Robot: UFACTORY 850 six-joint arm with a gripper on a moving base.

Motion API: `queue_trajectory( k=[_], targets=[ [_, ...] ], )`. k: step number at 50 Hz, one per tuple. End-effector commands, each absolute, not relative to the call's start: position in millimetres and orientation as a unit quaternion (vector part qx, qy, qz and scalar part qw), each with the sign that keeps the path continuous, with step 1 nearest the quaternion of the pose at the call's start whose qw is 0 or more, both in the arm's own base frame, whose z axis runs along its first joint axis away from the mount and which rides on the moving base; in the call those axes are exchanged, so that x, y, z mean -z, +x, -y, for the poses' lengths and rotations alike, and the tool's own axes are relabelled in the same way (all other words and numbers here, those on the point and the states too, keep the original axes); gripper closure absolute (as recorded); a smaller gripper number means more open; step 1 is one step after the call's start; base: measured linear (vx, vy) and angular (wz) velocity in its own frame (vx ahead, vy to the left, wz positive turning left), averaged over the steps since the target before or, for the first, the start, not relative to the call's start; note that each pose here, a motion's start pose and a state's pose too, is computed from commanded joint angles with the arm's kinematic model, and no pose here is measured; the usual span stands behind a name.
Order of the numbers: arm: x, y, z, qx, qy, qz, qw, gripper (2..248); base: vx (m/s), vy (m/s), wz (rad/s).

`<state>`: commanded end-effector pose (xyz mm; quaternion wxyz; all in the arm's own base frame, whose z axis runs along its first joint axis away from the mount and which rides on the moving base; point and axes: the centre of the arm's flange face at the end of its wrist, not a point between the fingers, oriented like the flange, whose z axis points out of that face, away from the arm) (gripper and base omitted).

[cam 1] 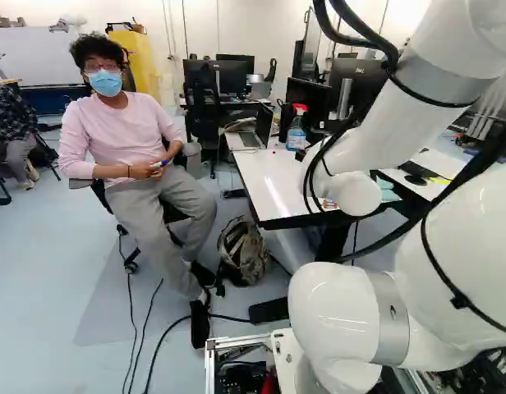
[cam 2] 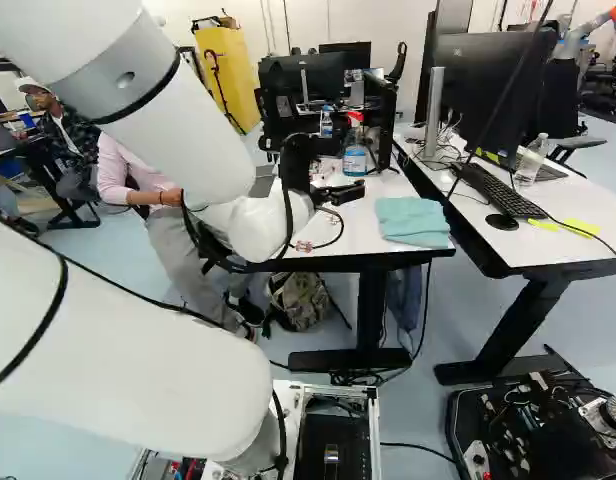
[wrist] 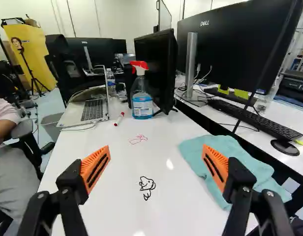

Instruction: Clean the table with the green towel

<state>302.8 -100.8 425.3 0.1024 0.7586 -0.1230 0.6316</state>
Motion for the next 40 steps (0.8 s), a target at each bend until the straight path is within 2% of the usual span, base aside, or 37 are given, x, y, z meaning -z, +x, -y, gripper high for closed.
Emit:
queue_trajectory(
  k=[40],
  targets=[
    [-427.0, 314.0, 156.6, -0.611, 0.758, 0.179, 0.144, 3, 0.000, 0.000, 0.000]
  ],
)
